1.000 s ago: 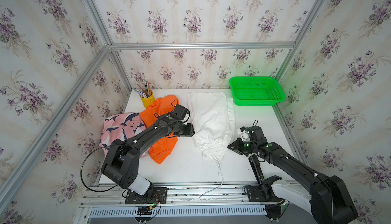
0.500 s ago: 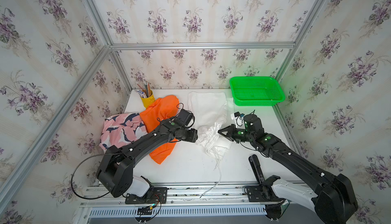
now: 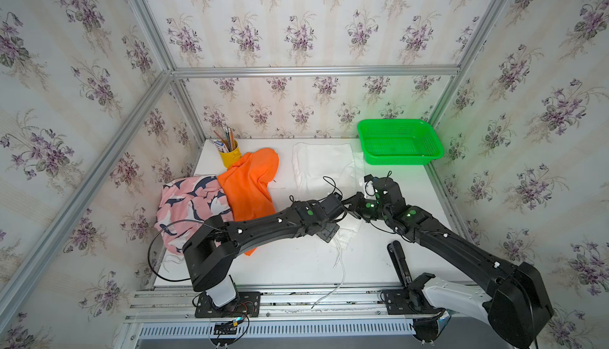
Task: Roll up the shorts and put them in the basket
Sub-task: Adjust the shorts at the center of the board.
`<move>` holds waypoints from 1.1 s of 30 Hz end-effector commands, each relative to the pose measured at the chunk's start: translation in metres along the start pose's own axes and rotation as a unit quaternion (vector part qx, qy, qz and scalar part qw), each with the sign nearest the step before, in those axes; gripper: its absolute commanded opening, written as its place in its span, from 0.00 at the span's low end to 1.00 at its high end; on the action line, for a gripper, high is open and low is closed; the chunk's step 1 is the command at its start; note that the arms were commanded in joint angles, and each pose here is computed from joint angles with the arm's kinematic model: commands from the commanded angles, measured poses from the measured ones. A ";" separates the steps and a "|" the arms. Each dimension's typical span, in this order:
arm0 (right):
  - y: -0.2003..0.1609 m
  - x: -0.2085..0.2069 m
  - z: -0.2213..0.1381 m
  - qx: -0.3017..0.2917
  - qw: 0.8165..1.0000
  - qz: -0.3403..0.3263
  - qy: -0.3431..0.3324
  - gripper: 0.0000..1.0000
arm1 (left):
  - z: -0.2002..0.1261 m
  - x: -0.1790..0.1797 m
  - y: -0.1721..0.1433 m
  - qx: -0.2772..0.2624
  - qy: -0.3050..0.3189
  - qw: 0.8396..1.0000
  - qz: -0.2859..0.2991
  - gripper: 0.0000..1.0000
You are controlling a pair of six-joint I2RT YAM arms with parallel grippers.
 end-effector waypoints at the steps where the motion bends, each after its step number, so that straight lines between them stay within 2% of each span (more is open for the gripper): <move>1: -0.001 0.021 -0.003 0.010 0.999 -0.017 0.046 0.00 | 0.006 -0.010 0.013 -0.035 -0.021 0.999 -0.001 0.86; 2: -0.001 0.020 -0.003 0.008 0.999 -0.017 0.042 0.00 | 0.006 -0.017 0.015 -0.048 -0.046 0.998 0.006 0.86; 5: 0.000 0.017 -0.003 0.004 0.999 -0.015 0.036 0.00 | 0.006 -0.024 0.015 -0.070 -0.064 0.995 0.004 0.87; 11: 0.000 0.017 -0.003 -0.001 0.999 -0.007 0.040 0.00 | 0.015 -0.013 0.008 -0.091 -0.010 0.995 -0.038 0.92; 14: 0.001 0.019 -0.006 -0.003 0.999 -0.009 0.039 0.00 | 0.024 -0.008 0.004 -0.072 0.033 0.996 -0.042 0.92; 17: 0.002 0.022 -0.011 -0.009 0.999 -0.014 0.035 0.00 | 0.027 -0.006 -0.001 -0.065 0.048 0.996 -0.040 0.81; 22: -0.003 0.009 -0.013 -0.010 1.000 -0.012 0.011 0.00 | 0.011 0.004 -0.021 -0.081 0.058 0.993 -0.066 0.56; 23: -0.006 0.003 -0.011 -0.006 1.000 -0.008 0.007 0.00 | 0.008 0.008 -0.028 -0.075 0.064 0.993 -0.073 0.48; 25: -0.012 -0.007 -0.008 0.005 1.000 -0.002 0.000 0.00 | 0.004 0.011 -0.041 -0.062 0.064 0.993 -0.080 0.40; 30: -0.036 -0.031 0.002 0.037 0.999 0.001 -0.028 0.00 | 0.004 0.011 -0.067 -0.057 0.042 0.991 -0.114 0.27; 33: -0.051 -0.052 0.010 0.060 0.997 0.015 -0.039 0.00 | 0.004 0.011 -0.078 -0.054 0.032 0.988 -0.141 0.25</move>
Point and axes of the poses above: each gripper's point midway between its finger pads, its own z axis out along the fingers, its own x axis along the line the jaws close on, y = z × x, the point moved 6 cm from there along -z, back along the fingers, and after that the axes turned 6 degrees about z, right-handed, at the moved point
